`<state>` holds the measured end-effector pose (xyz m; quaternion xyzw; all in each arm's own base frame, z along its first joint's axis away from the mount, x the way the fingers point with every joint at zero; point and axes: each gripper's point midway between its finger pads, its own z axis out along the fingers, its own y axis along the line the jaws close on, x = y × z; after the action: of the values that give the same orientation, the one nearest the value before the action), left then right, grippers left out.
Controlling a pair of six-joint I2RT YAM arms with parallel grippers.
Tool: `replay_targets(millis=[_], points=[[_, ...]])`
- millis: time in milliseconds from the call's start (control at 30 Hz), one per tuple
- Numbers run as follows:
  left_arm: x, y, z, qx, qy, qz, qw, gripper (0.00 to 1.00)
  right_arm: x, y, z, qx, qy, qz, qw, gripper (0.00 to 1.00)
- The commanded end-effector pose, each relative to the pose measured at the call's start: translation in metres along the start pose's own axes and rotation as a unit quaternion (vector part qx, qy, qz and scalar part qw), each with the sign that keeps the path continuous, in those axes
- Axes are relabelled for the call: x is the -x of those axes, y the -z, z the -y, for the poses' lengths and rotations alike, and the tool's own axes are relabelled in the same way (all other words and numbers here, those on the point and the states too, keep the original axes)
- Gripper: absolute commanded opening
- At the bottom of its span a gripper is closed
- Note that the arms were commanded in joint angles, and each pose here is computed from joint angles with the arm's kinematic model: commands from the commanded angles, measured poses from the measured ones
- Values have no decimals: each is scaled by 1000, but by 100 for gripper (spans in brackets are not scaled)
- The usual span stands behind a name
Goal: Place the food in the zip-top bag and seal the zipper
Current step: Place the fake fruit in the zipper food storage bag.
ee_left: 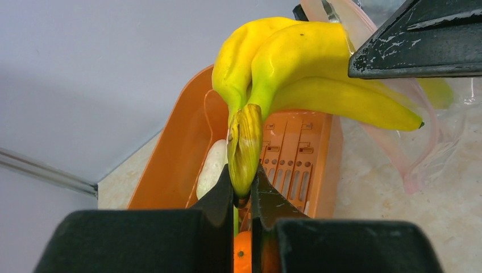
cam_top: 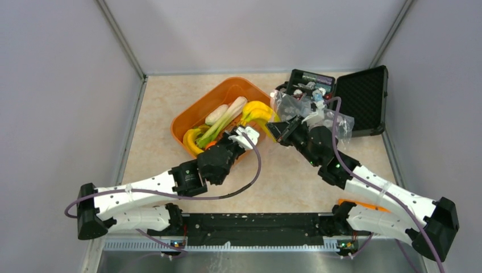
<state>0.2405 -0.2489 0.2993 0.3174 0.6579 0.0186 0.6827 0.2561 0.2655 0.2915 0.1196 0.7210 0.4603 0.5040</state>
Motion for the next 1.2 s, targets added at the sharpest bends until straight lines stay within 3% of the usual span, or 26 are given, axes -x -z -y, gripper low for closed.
replay_targets(millis=[0, 200, 333, 467, 633, 900, 1167], points=[[62, 10, -17, 3, 149, 91, 985, 0, 20, 2, -27, 39, -33, 23, 998, 0], [68, 31, -33, -4, 201, 145, 969, 0, 27, 11, -22, 41, -45, 37, 997, 0], [61, 36, -51, 35, 226, 143, 963, 0, 22, 12, -30, 61, -45, 8, 997, 0], [67, 34, -40, 7, 231, 148, 962, 0, 12, 10, -46, 101, -54, -25, 993, 0], [76, 37, -12, -70, 201, 167, 963, 0, 14, 8, -47, 111, -82, -13, 990, 0], [36, 37, 10, -93, 79, 134, 983, 0, 35, 12, -46, 147, -156, -2, 977, 0], [29, 59, 24, -160, 17, 172, 972, 0, 42, 8, -15, 113, -146, 15, 983, 0]])
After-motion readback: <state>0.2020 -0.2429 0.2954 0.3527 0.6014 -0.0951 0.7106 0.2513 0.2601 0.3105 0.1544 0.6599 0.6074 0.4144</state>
